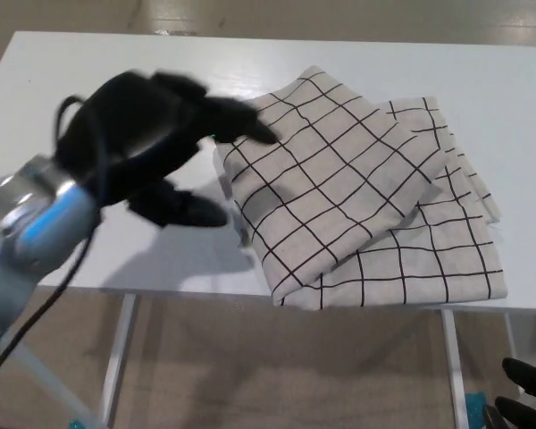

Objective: Use the left hand to fold a white towel with checkered patterns in half.

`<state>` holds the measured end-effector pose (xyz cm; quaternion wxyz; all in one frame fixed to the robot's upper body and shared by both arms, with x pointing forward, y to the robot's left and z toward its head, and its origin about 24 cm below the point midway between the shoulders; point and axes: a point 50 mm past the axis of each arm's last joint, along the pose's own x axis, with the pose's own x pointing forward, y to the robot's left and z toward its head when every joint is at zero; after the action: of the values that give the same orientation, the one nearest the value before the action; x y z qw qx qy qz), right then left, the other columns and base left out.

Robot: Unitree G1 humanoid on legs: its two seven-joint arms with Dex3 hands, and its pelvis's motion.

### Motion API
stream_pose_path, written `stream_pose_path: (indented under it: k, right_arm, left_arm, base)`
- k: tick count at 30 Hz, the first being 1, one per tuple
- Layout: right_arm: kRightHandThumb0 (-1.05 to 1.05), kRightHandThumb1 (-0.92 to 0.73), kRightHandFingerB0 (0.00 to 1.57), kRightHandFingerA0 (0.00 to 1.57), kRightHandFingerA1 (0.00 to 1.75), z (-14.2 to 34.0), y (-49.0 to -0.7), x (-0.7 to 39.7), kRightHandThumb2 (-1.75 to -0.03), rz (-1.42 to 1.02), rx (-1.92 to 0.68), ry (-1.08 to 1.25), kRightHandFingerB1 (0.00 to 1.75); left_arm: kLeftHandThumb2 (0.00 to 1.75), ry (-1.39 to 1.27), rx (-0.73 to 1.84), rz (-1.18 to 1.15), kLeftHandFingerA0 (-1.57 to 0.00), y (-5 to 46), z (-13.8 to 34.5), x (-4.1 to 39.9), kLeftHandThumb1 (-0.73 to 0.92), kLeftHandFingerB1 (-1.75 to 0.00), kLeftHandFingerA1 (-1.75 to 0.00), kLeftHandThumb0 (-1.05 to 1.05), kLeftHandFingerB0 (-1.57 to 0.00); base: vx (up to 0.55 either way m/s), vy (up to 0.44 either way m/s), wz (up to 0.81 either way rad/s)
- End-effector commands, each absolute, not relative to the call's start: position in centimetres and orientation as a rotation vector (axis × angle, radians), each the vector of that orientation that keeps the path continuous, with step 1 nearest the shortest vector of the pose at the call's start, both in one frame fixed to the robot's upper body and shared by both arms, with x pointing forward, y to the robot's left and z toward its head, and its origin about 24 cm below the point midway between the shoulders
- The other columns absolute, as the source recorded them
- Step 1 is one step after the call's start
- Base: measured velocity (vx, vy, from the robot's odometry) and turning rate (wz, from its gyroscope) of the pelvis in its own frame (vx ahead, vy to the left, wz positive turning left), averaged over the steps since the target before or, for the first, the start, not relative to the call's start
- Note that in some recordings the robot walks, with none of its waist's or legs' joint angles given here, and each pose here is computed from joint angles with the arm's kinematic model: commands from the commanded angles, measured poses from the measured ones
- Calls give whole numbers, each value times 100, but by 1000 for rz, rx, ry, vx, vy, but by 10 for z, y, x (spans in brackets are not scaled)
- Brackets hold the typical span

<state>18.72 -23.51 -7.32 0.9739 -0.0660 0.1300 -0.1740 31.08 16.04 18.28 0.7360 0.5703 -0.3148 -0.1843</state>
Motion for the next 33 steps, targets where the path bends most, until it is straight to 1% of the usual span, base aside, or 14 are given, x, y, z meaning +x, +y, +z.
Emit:
stream_pose_path:
  k: [1, 3, 4, 7, 8, 10, 11, 14, 15, 20, 21, 23, 24, 33]
  right_arm:
    - [-31, -43, 55, 53, 66, -96, -243, 155, -81, -384, -181, 422, 59]
    - [-31, -43, 55, 53, 66, -96, -243, 156, -81, -386, -177, 420, 59]
    - [-31, -43, 55, 53, 66, -96, -243, 156, -81, -388, -177, 421, 59]
    - [-31, -43, 55, 53, 66, -96, -242, 156, -81, -392, -175, 422, 59]
    - [-31, -43, 55, 53, 66, -96, -242, 157, -81, -392, -173, 421, 59]
    - [-31, -43, 56, 52, 66, -95, -241, 158, -81, -392, -174, 416, 59]
    - [-31, -50, 62, 55, 58, -94, -241, 160, -57, -392, -174, 411, 47]
    - [-30, -50, 62, 55, 58, -93, -242, 162, -57, -393, -173, 403, 46]
    - [-31, -43, 57, 51, 65, -93, -242, 163, -81, -390, -173, 401, 60]
    - [-33, -45, 59, 48, 63, -89, -243, 171, -80, -380, -172, 384, 60]
    - [-33, -44, 60, 47, 63, -88, -243, 171, -80, -380, -171, 382, 60]
    - [-31, -49, 65, 52, 57, -88, -243, 172, -57, -383, -175, 381, 49]
    - [-27, -52, 67, 53, 57, -88, -243, 171, -56, -384, -180, 383, 48]
    - [-26, -52, 68, 53, 57, -96, -241, 152, -56, -373, -188, 419, 49]
  left_arm:
    - [82, 82, -284, -1163, -71, 313, 144, 179, 39, -52, -61, -68, -61]
    - [81, 115, -311, -1163, -70, 313, 138, 177, 39, -53, -61, -64, -60]
    - [56, 143, -335, -1167, -72, 311, 131, 176, 49, -44, -48, -61, -70]
    - [56, 207, -375, -1175, -71, 304, 109, 173, 49, -44, -48, -60, -69]
    - [78, 240, -385, -1168, -67, 302, 102, 171, 39, -53, -60, -62, -61]
    - [77, 318, -417, -1155, -65, 299, 87, 168, 39, -54, -59, -62, -62]
    - [77, 374, -429, -1139, -64, 299, 75, 167, 39, -54, -59, -63, -62]
    - [77, 455, -441, -1111, -65, 298, 58, 164, 39, -53, -58, -65, -62]
    - [78, 479, -434, -1094, -67, 298, 52, 163, 39, -52, -58, -71, -62]
    - [78, 542, -396, -1018, -69, 299, 30, 159, 38, -52, -58, -74, -62]
    - [55, 548, -398, -1007, -71, 300, 27, 159, 45, -46, -48, -70, -71]
    - [55, 587, -384, -936, -72, 305, 14, 154, 47, -45, -49, -66, -71]
    - [78, 598, -372, -895, -73, 308, 8, 151, 38, -52, -60, -69, -62]
    - [56, 710, -308, -542, -79, 323, -45, 119, 50, -44, -50, -65, -72]
  base:
    - [0, 0, 0]
    - [0, 0, 0]
    - [0, 0, 0]
    - [0, 0, 0]
    - [0, 0, 0]
    - [0, 0, 0]
    - [0, 0, 0]
    - [0, 0, 0]
    - [0, 0, 0]
    - [0, 0, 0]
    - [0, 0, 0]
    - [0, 0, 0]
    - [0, 0, 0]
    - [0, 0, 0]
